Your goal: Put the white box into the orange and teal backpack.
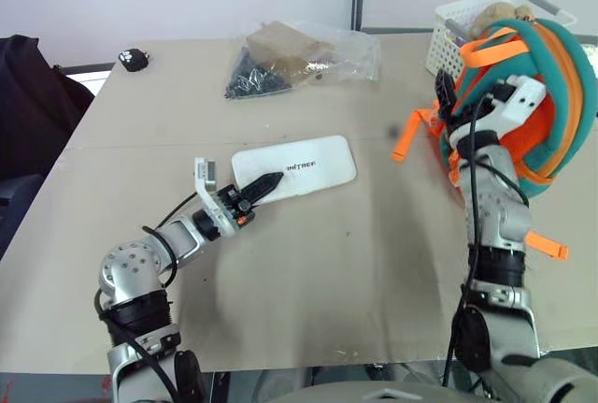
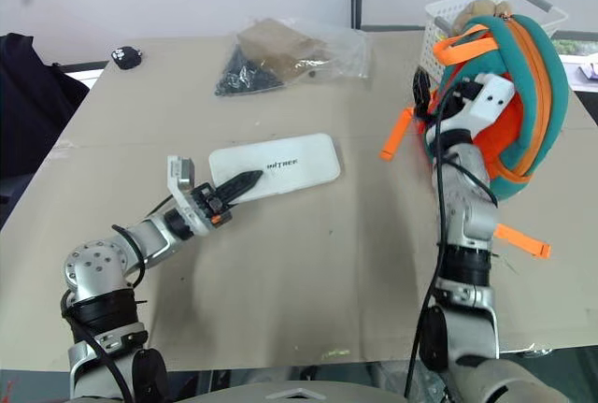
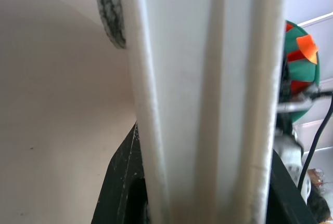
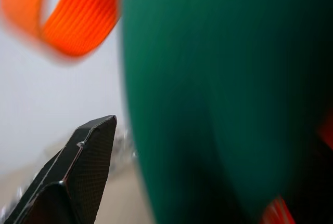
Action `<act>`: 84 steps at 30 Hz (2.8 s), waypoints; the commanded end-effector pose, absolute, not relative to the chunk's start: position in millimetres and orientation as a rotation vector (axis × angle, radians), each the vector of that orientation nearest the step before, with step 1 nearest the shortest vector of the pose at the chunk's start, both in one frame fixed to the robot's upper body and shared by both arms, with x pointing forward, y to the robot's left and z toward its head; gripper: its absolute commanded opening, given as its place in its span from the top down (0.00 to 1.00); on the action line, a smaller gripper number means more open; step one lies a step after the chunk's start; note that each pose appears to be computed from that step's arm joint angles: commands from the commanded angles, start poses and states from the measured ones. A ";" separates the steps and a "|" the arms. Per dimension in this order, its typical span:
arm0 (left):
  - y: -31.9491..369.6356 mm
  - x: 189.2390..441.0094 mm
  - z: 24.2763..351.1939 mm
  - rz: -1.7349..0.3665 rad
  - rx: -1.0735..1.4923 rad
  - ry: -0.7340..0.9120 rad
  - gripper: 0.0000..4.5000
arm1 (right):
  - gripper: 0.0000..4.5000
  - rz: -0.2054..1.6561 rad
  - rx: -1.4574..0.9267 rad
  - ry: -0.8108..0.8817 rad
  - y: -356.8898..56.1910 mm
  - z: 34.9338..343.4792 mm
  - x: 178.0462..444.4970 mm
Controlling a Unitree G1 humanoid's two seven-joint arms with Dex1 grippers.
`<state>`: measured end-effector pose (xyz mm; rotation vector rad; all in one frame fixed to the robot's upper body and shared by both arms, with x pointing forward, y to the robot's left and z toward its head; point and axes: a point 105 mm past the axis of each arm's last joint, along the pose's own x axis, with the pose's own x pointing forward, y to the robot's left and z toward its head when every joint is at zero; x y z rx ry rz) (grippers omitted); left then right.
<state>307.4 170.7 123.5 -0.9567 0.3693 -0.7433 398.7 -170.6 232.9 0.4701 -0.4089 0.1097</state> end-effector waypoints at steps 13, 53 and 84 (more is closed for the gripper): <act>188.4 313.4 178.1 -0.811 -0.919 0.092 0.81 | 0.98 1.047 0.467 -0.322 -95.4 259.4 298.8; 140.5 313.1 238.1 -1.203 -0.592 -0.150 0.81 | 0.98 1.252 0.478 -0.076 -96.4 232.3 248.3; -22.4 383.4 249.4 -1.572 0.319 -0.171 0.81 | 0.98 1.284 0.484 -0.104 -76.0 232.0 241.5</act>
